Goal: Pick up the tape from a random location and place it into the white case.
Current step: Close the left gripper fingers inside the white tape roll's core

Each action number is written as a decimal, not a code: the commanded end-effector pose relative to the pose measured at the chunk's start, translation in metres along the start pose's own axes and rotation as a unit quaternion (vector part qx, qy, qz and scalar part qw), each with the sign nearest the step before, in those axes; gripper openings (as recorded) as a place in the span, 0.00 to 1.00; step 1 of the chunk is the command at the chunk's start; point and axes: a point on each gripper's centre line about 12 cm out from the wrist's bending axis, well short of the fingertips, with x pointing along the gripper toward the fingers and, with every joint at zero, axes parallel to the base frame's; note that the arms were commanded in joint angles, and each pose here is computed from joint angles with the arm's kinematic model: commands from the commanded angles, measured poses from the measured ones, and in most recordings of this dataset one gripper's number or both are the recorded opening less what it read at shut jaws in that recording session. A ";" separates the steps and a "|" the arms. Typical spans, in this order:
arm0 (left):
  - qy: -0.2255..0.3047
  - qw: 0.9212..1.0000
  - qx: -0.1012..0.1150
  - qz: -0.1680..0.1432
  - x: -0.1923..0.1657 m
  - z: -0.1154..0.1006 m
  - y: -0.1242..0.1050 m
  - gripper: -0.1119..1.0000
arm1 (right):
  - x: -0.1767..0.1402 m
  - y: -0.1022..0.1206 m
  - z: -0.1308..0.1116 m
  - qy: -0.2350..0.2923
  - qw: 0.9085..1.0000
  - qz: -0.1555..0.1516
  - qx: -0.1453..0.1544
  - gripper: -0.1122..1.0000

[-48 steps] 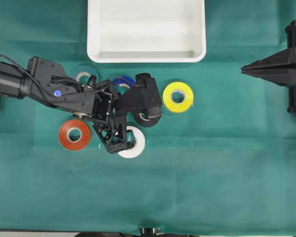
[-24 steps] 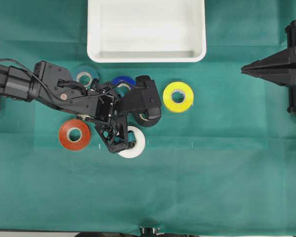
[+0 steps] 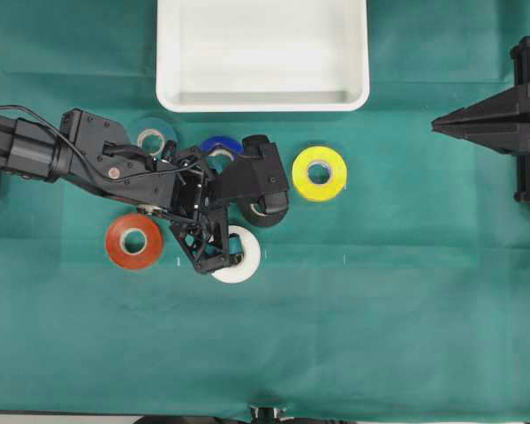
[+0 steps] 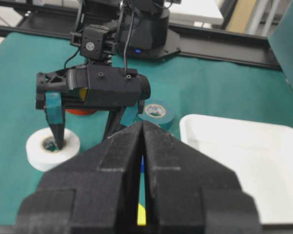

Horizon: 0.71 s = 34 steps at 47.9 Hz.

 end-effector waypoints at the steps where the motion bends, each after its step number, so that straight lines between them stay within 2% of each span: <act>1: -0.002 1.000 0.003 -0.003 -0.001 -0.002 -0.003 0.97 | 0.002 0.001 0.011 -0.012 1.000 0.002 0.000 0.10; 7: -0.003 1.000 0.003 -0.004 -0.002 0.000 -0.003 0.95 | 0.002 0.001 0.010 -0.011 1.000 0.002 0.000 0.10; 9: -0.004 1.000 0.002 -0.004 -0.003 0.000 -0.004 0.89 | 0.002 0.001 0.010 -0.011 1.000 0.002 0.000 0.10; 21: -0.001 1.000 0.004 -0.003 -0.005 0.000 -0.004 0.34 | 0.003 0.001 0.010 -0.009 1.000 0.002 0.000 0.10; 34: -0.004 1.000 0.004 -0.004 -0.008 0.002 -0.005 0.34 | 0.003 0.001 0.008 -0.007 1.000 0.002 0.000 0.10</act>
